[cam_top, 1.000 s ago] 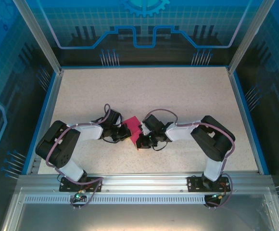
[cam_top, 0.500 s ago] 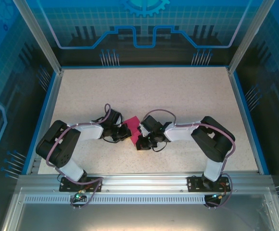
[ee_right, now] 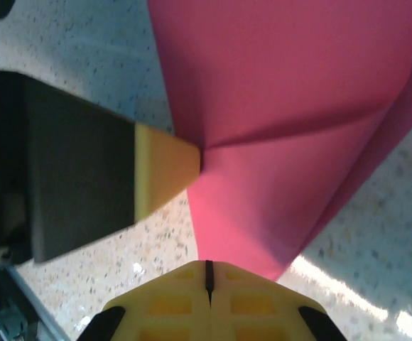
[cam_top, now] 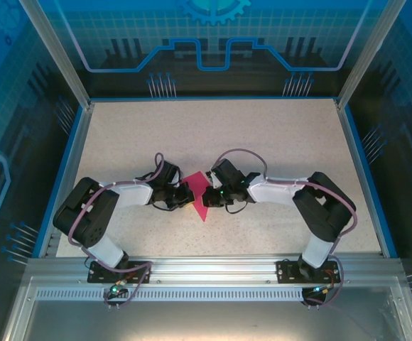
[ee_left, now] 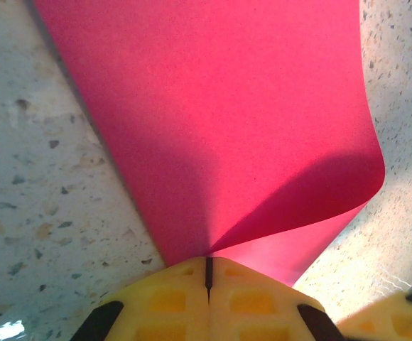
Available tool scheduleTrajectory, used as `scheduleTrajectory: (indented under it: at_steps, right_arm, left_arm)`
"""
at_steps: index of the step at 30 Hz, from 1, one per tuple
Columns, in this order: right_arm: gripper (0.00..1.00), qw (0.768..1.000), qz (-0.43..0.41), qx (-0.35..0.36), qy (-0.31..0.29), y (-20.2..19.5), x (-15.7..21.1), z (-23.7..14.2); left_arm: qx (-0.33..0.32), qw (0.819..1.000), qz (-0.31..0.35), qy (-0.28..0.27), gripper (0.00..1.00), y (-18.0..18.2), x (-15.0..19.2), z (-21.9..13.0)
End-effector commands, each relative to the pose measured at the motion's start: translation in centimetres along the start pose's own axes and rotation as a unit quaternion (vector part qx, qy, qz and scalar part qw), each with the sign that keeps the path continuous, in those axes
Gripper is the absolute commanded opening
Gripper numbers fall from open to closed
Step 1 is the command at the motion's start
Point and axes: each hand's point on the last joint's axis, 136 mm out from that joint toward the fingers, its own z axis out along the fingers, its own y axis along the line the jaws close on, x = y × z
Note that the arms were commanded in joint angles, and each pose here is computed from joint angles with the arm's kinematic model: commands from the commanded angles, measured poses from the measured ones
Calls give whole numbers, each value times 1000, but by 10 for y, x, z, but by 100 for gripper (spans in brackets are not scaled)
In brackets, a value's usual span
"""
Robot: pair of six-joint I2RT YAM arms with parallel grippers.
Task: Fold a paper plane with a square sheet of paper (pick it up from the middle)
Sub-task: Third fold the triangle at the center of the table.
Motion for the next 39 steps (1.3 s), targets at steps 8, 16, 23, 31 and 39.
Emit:
scheduleTrajectory:
  at_steps: [8,16,23,31,39]
  right_arm:
    - [0,999,18,46,8,-27,-7,23]
    - [0,989,117,91,-1,-47,13,31]
    - [0,972,200,113,-42,-40,15,35]
    - [0,972,222,62,-46,-20,1,36]
    - [0,969,243,26,-37,-18,1,40]
  left_arm:
    - [-13,1000,17,-1,5,-5,-5,0]
    - [31,998,44,-29,14,-44,-10,-17]
    - [38,998,0,-49,15,-20,8,-24]
    - [69,997,-2,-39,13,-21,33,-34]
    - [80,997,-4,-9,8,-26,39,-19]
